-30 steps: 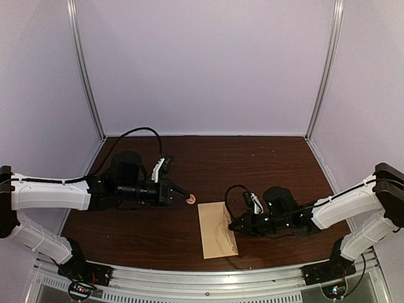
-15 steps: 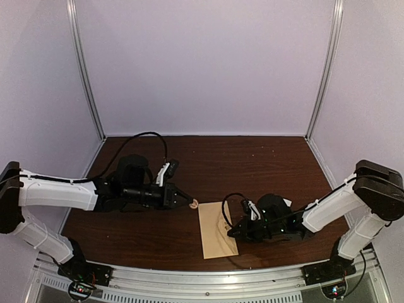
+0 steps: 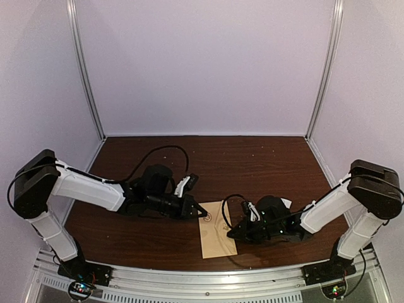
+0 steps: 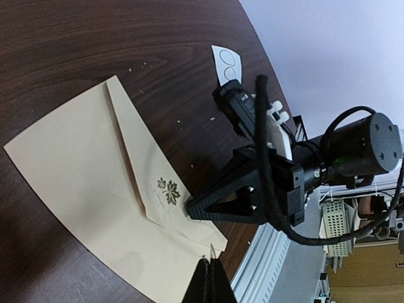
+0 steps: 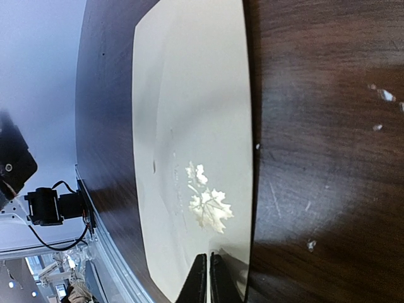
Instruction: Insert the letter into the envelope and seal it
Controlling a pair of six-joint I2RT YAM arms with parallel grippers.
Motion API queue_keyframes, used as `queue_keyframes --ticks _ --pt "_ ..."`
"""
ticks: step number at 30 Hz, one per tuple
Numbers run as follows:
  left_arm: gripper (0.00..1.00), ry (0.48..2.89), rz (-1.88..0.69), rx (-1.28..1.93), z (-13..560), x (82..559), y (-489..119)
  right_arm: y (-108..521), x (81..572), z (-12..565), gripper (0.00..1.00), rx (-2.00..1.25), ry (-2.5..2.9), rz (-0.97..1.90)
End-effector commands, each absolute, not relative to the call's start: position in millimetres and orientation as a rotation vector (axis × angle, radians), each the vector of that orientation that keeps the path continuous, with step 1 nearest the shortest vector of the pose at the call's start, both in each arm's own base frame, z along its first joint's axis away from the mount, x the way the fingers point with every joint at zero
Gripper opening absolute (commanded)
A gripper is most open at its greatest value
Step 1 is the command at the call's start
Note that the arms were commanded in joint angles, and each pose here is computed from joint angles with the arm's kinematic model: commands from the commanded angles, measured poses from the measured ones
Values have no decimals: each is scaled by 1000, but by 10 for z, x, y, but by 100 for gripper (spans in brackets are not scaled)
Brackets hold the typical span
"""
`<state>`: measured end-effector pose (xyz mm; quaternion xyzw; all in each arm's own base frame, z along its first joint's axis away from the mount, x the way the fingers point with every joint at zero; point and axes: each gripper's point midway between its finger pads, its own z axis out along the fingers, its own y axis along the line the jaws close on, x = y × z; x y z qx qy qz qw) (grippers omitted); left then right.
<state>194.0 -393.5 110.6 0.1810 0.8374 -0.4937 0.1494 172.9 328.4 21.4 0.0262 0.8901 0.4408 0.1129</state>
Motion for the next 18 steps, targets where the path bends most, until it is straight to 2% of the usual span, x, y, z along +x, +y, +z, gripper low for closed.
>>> queue_keyframes --ticks 1,18 --pt "0 2340 -1438 607 1091 1977 -4153 3175 1716 23 4 117 2664 1188" --pt "0 2408 -1244 610 579 2086 -4348 3198 1716 20 3 108 2668 1191"
